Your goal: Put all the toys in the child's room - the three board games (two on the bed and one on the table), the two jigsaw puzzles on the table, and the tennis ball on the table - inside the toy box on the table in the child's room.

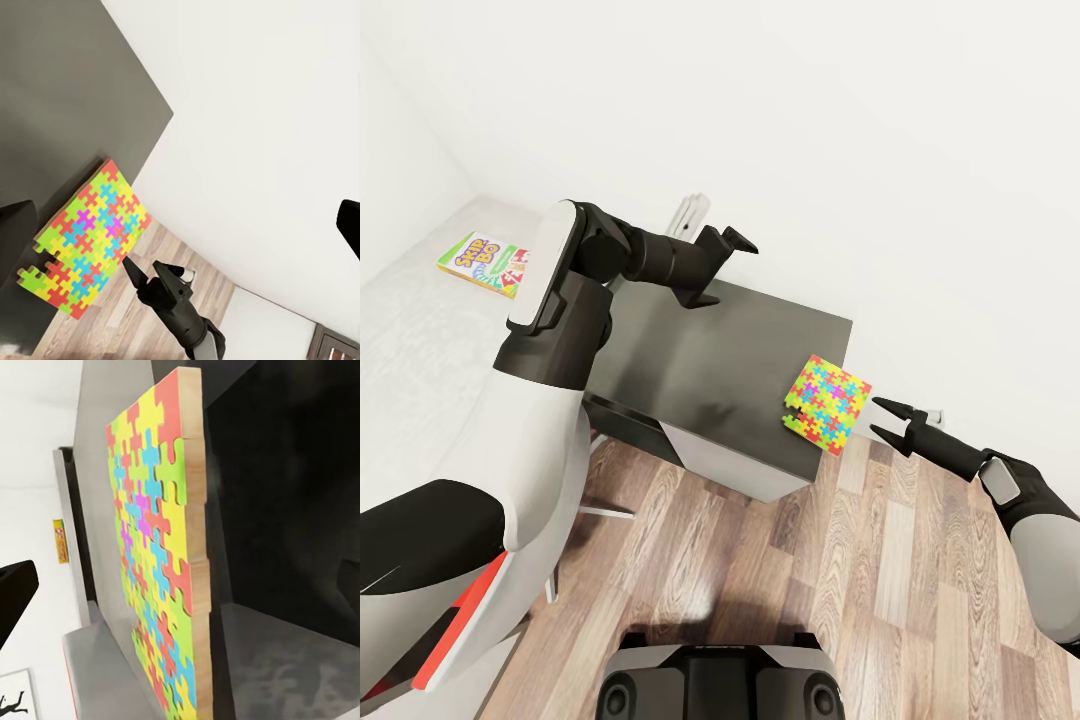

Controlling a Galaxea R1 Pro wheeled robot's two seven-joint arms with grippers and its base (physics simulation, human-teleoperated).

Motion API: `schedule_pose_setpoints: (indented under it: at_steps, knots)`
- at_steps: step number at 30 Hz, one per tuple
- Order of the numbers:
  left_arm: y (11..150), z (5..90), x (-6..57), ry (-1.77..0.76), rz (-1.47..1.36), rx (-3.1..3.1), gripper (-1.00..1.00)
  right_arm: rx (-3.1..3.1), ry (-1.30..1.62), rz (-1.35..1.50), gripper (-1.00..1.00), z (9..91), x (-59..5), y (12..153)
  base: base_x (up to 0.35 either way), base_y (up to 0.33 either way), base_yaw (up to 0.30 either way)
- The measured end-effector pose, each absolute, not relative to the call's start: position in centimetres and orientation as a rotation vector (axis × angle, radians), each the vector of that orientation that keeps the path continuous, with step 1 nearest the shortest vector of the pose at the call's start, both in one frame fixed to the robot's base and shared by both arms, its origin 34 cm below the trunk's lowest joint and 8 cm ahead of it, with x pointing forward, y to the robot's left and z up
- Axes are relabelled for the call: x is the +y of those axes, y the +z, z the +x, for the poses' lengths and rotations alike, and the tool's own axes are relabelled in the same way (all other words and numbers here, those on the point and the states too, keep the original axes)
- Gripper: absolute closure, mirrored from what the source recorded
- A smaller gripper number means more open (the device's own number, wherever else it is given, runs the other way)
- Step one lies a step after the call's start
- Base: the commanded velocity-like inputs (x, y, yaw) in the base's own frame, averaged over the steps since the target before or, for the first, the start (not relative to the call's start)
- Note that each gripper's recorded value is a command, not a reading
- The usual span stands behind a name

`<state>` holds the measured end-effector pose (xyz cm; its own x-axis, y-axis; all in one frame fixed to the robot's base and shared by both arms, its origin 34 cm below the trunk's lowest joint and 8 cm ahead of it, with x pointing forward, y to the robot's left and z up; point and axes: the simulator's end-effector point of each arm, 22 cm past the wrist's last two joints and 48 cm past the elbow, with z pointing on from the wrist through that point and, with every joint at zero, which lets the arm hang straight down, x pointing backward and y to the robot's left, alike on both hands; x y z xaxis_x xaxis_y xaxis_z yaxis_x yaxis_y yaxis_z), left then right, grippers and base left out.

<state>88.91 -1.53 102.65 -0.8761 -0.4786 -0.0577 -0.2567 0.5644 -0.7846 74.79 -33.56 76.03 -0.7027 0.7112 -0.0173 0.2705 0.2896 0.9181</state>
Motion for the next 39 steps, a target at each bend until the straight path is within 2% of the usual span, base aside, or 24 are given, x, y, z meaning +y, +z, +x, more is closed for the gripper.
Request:
schedule_pose_setpoints:
  at_steps: [16,39]
  knots:
    - [103.1,88.9,-1.7,-1.222,-0.605,2.526,-1.00,2.105,1.393,0.900,-1.00,75.1,-34.1,76.5,0.000,0.000,0.110]
    - [103.2,88.9,-1.7,-1.225,-0.604,2.525,-1.00,2.070,1.388,0.927,-1.00,75.3,-34.9,76.7,0.000,0.000,0.016]
